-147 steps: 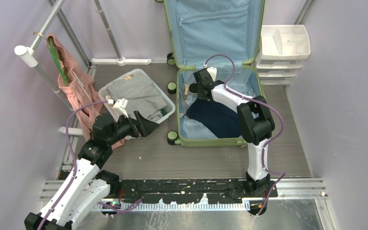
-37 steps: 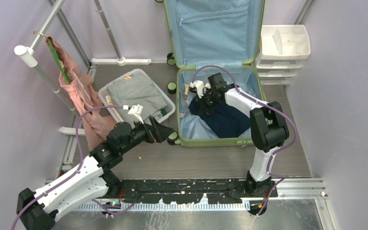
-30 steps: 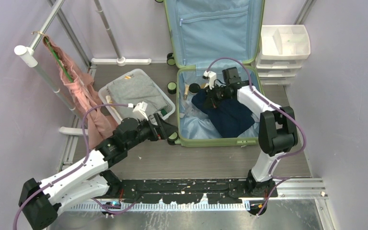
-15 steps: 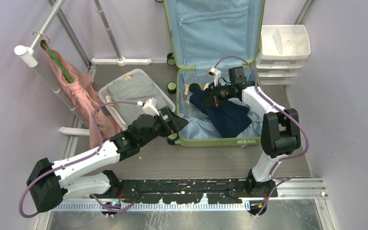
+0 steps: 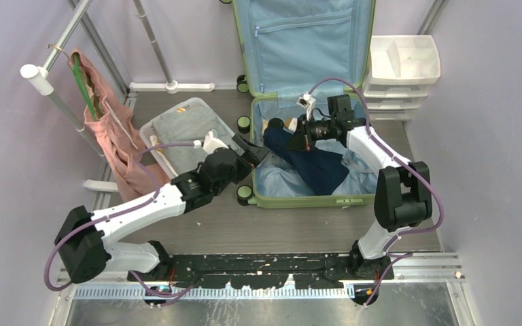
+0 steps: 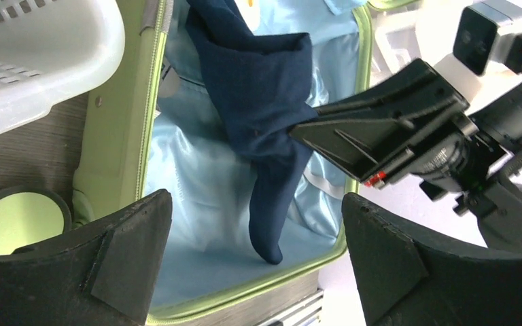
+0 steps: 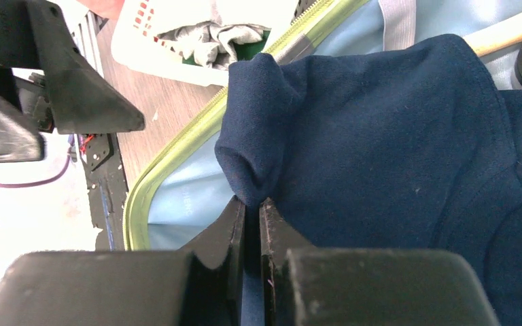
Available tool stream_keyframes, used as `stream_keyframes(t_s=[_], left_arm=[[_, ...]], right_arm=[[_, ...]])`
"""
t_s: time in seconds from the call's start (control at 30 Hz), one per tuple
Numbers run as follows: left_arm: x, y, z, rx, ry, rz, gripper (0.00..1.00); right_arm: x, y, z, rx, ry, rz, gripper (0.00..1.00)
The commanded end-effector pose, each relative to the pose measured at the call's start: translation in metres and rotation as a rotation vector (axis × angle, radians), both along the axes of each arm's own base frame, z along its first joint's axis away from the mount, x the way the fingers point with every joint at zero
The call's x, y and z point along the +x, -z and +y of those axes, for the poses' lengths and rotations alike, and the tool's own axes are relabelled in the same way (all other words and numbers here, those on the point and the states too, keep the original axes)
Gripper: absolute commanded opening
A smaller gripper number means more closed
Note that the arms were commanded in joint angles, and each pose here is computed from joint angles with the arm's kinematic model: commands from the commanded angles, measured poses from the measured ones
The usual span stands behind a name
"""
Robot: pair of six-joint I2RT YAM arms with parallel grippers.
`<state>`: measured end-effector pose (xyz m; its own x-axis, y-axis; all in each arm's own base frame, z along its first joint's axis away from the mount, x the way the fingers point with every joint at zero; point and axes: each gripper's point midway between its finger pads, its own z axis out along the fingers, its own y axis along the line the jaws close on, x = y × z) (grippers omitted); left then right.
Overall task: Open, take out, and arrange the luggage
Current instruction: Pick up the clothes from the luggage.
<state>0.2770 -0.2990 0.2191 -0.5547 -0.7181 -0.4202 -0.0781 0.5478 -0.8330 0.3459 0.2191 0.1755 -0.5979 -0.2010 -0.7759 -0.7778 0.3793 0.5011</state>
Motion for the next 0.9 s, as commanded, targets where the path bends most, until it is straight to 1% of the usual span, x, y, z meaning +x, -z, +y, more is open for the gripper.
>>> stream_keyframes(t_s=[0.0, 0.2, 0.33, 0.43, 0.57, 0.87], left_arm=[[0.018, -0.014, -0.005, -0.077, -0.117, 0.029, 0.95], [0.035, -0.019, -0.012, -0.102, -0.180, 0.038, 0.96], [0.044, -0.014, -0.004, -0.098, -0.266, 0.048, 0.96], [0.048, -0.011, -0.001, -0.098, -0.302, 0.052, 0.97], [0.051, -0.003, 0.005, -0.096, -0.361, 0.091, 0.98], [0.059, 0.003, -0.007, -0.110, -0.372, 0.124, 0.96]], right_arm=[[-0.009, -0.036, 0.010, 0.077, -0.063, -0.105, 0.01], [-0.017, -0.033, 0.017, 0.068, -0.104, -0.129, 0.01], [-0.024, -0.030, 0.020, 0.051, -0.138, -0.150, 0.01], [-0.027, -0.030, 0.021, 0.053, -0.155, -0.167, 0.01], [-0.033, -0.031, 0.023, 0.051, -0.181, -0.201, 0.01], [-0.042, -0.027, 0.027, 0.022, -0.221, -0.264, 0.01]])
